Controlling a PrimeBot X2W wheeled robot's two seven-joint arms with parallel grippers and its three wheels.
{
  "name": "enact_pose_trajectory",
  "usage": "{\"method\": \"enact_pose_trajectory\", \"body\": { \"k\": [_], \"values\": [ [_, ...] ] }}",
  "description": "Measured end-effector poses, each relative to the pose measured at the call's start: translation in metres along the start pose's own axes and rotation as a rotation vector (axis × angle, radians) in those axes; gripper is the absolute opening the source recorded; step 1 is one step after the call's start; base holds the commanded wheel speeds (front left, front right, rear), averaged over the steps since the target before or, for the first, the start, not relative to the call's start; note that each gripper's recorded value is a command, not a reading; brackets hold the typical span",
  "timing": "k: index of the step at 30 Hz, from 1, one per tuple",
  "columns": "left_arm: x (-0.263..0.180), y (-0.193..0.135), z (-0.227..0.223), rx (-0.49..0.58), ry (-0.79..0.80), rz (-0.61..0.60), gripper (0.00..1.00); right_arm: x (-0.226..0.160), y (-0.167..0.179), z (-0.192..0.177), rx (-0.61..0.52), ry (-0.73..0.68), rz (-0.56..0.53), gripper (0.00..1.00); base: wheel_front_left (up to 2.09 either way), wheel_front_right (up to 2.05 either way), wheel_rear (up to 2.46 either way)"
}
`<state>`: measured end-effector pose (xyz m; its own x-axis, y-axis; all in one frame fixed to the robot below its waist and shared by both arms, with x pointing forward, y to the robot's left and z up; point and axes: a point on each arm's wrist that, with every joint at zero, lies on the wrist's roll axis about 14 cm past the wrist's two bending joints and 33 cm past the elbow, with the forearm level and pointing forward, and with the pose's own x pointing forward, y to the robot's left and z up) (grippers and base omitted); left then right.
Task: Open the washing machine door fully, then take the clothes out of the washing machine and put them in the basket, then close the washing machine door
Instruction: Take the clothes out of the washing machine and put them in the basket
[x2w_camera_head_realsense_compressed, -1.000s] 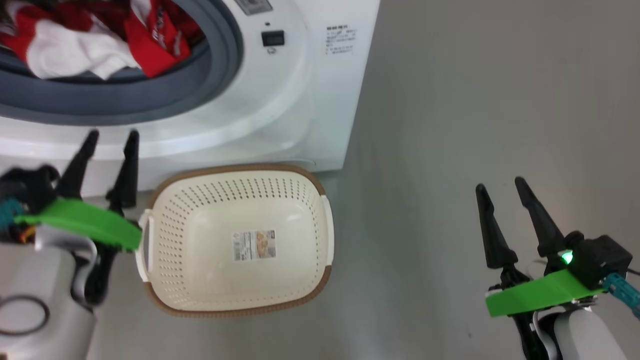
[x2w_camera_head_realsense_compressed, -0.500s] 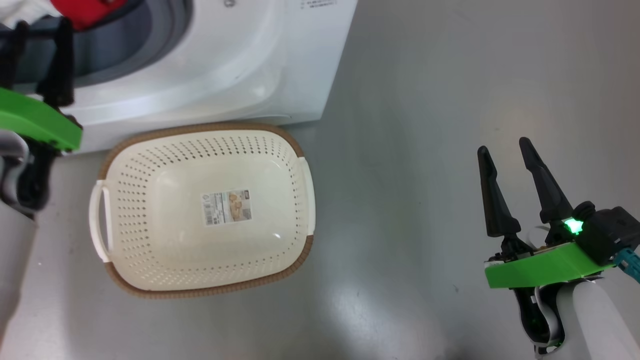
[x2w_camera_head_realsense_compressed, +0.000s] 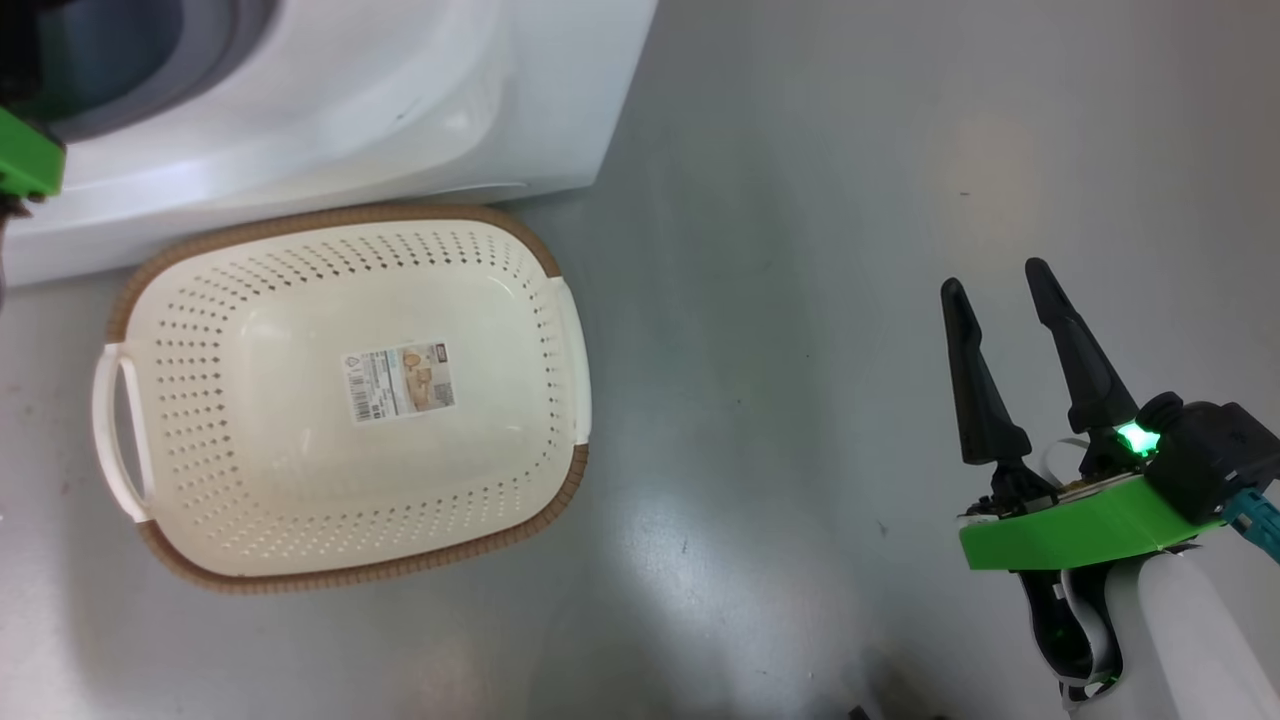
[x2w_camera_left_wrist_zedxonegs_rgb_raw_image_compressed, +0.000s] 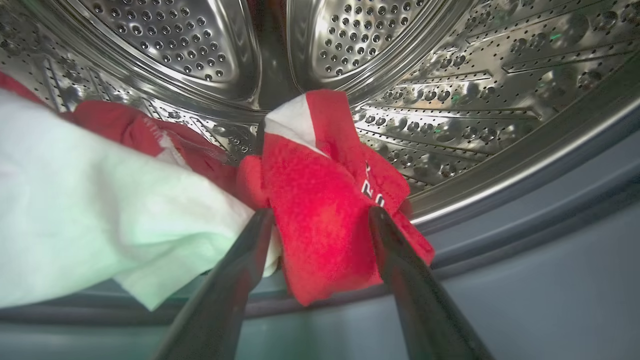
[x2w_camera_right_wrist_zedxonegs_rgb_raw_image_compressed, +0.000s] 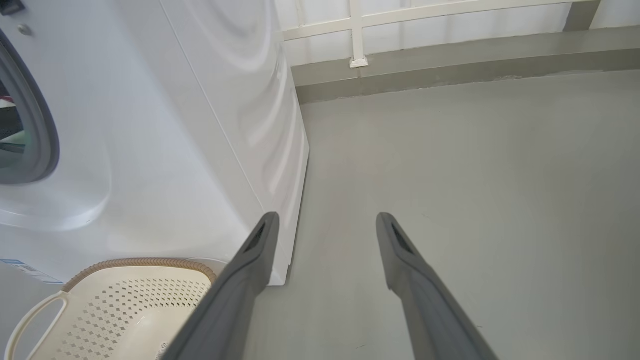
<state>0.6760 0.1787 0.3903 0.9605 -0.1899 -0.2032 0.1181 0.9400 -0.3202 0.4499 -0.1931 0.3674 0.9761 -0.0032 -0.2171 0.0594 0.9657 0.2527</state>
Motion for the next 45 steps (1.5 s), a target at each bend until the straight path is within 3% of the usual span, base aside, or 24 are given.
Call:
{"method": "enact_pose_trajectory", "body": {
  "k": [14, 15, 17, 18, 19, 20, 33, 45],
  "values": [
    [0.015, -0.009, -0.014, 0.046, 0.053, -0.044, 1.0, 0.0, -0.004, 0.006, 0.011, -0.016, -0.011, 1.0, 0.0, 0.0, 0.0],
    [0.015, -0.009, -0.015, 0.049, 0.055, -0.046, 0.95, 0.0, -0.005, 0.007, 0.01, -0.019, -0.012, 1.0, 0.0, 0.0, 0.0],
    [0.015, -0.011, -0.016, 0.053, 0.061, -0.049, 0.43, -0.001, -0.005, 0.009, 0.008, -0.023, -0.013, 1.0, 0.0, 0.0, 0.0],
    [0.015, -0.011, -0.017, 0.056, 0.065, -0.051, 0.28, -0.001, -0.005, 0.01, 0.008, -0.024, -0.014, 1.0, 0.0, 0.0, 0.0],
    [0.015, -0.012, -0.017, 0.058, 0.066, -0.052, 0.05, -0.001, -0.005, 0.01, 0.007, -0.026, -0.014, 1.0, 0.0, 0.0, 0.0],
    [0.015, -0.012, -0.017, 0.058, 0.065, -0.053, 0.0, -0.001, -0.005, 0.011, 0.007, -0.027, -0.014, 1.0, 0.0, 0.0, 0.0],
    [0.014, -0.014, 0.036, 0.024, -0.073, -0.053, 0.0, 0.003, 0.002, 0.016, 0.017, -0.045, 0.007, 1.0, 0.0, 0.0, 0.0],
    [-0.039, -0.016, 0.055, 0.002, -0.222, -0.018, 0.0, 0.004, 0.015, 0.031, 0.015, -0.086, 0.039, 1.0, 0.0, 0.0, 0.0]
  ]
}}
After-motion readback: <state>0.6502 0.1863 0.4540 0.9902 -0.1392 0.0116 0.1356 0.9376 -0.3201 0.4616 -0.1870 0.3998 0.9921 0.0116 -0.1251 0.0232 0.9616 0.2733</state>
